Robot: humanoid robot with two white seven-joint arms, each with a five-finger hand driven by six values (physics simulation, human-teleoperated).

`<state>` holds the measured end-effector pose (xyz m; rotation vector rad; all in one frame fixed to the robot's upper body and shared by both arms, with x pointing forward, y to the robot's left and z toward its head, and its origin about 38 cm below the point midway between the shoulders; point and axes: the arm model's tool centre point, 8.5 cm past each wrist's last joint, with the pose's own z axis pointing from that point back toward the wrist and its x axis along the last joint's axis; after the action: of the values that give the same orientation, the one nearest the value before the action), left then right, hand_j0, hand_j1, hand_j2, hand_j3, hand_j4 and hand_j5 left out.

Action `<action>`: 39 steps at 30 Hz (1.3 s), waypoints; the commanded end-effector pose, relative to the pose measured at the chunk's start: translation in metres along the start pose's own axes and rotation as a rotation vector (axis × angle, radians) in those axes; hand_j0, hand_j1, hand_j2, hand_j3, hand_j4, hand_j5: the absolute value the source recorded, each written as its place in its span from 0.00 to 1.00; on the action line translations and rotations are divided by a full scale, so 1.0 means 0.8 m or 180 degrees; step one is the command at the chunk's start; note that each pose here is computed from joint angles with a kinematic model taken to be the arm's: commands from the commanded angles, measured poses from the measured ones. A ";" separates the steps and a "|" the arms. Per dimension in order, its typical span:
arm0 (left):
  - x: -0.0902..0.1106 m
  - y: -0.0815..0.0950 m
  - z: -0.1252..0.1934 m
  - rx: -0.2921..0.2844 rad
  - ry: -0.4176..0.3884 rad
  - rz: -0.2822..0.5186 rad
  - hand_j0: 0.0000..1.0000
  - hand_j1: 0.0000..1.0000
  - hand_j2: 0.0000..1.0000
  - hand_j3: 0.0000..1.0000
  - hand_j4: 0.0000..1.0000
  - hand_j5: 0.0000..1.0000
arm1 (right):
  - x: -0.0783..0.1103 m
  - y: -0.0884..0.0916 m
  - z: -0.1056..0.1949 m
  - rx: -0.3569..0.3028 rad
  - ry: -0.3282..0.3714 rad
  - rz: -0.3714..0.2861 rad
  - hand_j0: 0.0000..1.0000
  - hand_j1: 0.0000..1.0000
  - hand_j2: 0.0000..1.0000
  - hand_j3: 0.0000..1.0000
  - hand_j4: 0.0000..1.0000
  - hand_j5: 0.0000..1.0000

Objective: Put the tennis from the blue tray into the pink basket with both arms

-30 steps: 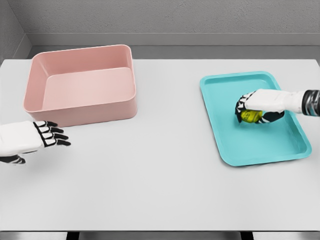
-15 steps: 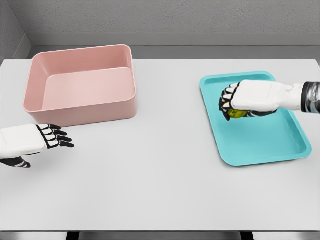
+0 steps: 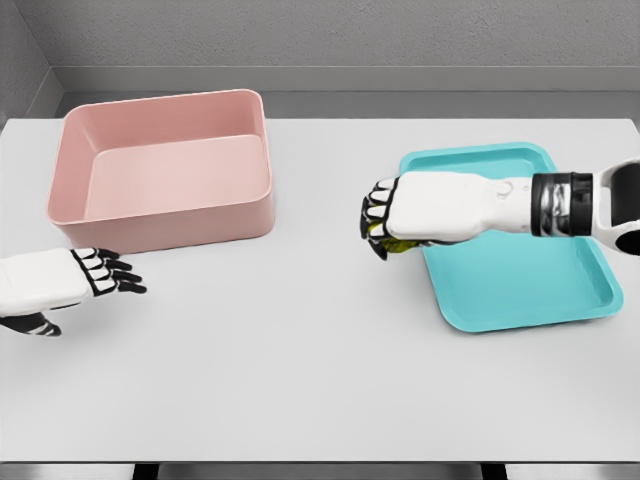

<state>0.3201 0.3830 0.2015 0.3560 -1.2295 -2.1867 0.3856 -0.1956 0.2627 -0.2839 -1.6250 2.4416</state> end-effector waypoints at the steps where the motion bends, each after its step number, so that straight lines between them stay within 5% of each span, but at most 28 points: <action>1: -0.002 -0.001 0.002 0.0004 0.0019 0.0026 1.00 1.00 1.00 1.00 1.00 1.00 | 0.012 0.001 -0.027 -0.0034 -0.0135 0.0011 0.39 0.39 0.39 0.39 0.39 0.39; 15: -0.004 0.001 0.005 -0.0004 0.0032 0.0026 1.00 1.00 1.00 1.00 1.00 1.00 | 0.075 -0.011 -0.143 -0.0065 -0.0725 0.0297 0.39 0.39 0.39 0.39 0.39 0.39; 22: -0.004 0.001 0.005 -0.0004 0.0032 0.0026 1.00 1.00 1.00 1.00 1.00 1.00 | 0.065 -0.013 -0.185 -0.0055 -0.0708 0.0213 0.39 0.39 0.39 0.39 0.39 0.39; 32: -0.004 0.001 0.006 -0.0007 0.0035 0.0024 1.00 1.00 1.00 1.00 1.00 1.00 | 0.089 -0.025 -0.242 -0.0088 -0.0886 0.0220 0.39 0.39 0.39 0.39 0.39 0.39; 39: -0.004 0.001 0.005 -0.0008 0.0037 0.0024 1.00 1.00 1.00 1.00 1.00 1.00 | 0.077 -0.012 -0.282 0.0062 -0.0802 0.0061 0.39 0.39 0.39 0.39 0.39 0.39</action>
<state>0.3206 0.3875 0.2031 0.3619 -1.2167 -2.1821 0.3826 0.0185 0.1897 -0.0032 -1.7212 2.6085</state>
